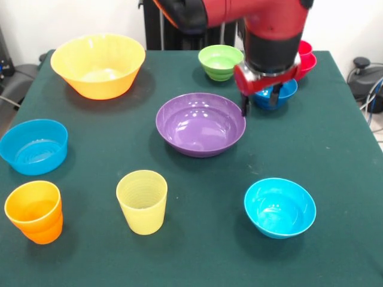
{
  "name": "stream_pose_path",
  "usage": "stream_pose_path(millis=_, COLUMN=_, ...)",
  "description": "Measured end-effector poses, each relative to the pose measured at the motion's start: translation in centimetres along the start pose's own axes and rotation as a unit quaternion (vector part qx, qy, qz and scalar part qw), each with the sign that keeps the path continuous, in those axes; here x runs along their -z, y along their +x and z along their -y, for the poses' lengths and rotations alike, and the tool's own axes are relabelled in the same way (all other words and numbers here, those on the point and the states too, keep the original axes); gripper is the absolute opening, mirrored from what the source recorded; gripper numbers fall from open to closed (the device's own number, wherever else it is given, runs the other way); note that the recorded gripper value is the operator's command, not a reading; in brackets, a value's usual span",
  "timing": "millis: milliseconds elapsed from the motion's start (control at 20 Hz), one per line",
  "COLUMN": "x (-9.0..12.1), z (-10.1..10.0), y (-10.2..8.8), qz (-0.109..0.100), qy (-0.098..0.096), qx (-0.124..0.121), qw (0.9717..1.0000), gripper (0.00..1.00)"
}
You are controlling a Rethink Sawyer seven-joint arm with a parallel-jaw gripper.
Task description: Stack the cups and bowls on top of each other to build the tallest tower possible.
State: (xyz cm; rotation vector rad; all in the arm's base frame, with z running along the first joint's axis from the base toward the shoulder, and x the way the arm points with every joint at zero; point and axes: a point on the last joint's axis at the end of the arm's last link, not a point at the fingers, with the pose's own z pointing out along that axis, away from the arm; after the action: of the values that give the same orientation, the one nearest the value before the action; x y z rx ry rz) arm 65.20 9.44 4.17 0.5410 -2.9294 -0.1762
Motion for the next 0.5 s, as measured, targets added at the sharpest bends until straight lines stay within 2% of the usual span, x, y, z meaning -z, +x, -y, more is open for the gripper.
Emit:
stream_pose_path(millis=100, x=2.0, z=0.5, y=0.2, qz=0.009, qy=0.006, qx=-0.002, qw=0.9999, gripper=1.0)
stream_pose_path(millis=500, x=4.8, z=1.7, y=1.0, qz=0.02, qy=0.026, qx=-0.005, qw=0.9994, gripper=1.0)
